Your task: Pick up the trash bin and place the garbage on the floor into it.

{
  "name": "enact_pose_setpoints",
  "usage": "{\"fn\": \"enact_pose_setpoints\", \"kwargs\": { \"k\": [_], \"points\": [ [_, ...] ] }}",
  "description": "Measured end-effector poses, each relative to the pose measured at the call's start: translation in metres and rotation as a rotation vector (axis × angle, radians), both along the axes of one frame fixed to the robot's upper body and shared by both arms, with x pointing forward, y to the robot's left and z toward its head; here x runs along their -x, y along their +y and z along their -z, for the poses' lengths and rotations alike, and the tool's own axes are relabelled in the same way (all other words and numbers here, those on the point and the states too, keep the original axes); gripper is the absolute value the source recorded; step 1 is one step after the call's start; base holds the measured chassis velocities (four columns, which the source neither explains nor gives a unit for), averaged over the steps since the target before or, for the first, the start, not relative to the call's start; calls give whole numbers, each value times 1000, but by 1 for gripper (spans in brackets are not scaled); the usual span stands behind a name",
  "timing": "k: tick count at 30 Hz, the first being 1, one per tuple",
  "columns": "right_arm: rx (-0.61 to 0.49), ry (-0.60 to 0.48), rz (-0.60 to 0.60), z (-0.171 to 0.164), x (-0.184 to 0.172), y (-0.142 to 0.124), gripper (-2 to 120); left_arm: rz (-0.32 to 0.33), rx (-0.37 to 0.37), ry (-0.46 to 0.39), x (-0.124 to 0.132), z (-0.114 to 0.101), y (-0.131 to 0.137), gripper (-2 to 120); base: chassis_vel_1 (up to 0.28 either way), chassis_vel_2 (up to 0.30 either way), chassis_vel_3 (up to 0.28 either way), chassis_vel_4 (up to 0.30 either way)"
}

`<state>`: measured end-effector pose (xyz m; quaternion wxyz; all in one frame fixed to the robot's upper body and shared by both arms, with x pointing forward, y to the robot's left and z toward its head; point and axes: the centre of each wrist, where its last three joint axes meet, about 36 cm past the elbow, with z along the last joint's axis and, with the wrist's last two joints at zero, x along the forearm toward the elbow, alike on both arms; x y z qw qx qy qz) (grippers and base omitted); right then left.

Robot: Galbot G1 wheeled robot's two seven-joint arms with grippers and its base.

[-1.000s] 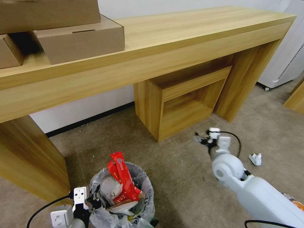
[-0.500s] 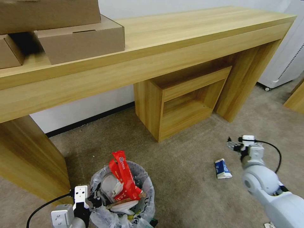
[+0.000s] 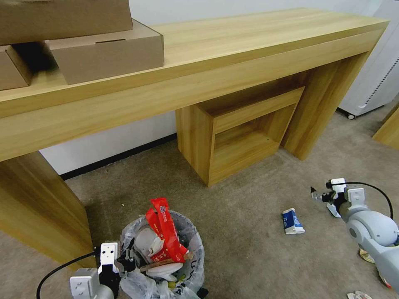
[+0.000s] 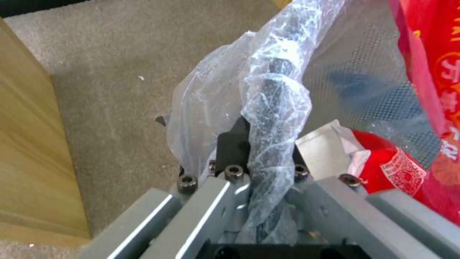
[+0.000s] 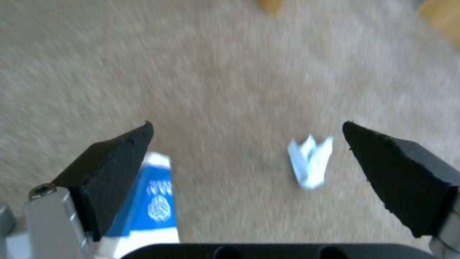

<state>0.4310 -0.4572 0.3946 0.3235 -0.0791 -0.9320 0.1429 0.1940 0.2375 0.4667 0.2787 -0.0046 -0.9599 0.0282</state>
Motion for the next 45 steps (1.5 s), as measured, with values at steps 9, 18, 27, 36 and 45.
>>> {"fn": "enact_pose_setpoints", "kwargs": {
  "k": [9, 18, 27, 36, 45],
  "points": [
    [-31, 74, 11, 64, -10, -13, 100, -1, -13, 12, 1, 5, 2, 0, 0, 0, 0, 0],
    [-56, 92, 24, 93, -17, 2, 100, 6, -16, 22, 3, 7, 1, 0, 0, 0, 0, 0],
    [-53, 109, 54, 121, -10, 0, 100, 8, -12, 33, 4, 9, 0, 0, 0, 0, 0, 0],
    [-74, 102, 61, 146, -9, 4, 100, -6, 37, 20, 3, -5, 0, 0, 0, 0, 0, 0],
    [-97, 104, 40, 154, -19, 23, 100, -19, 44, 25, 5, -11, 0, 0, 0, 0, 0, 0]
  ]
}}
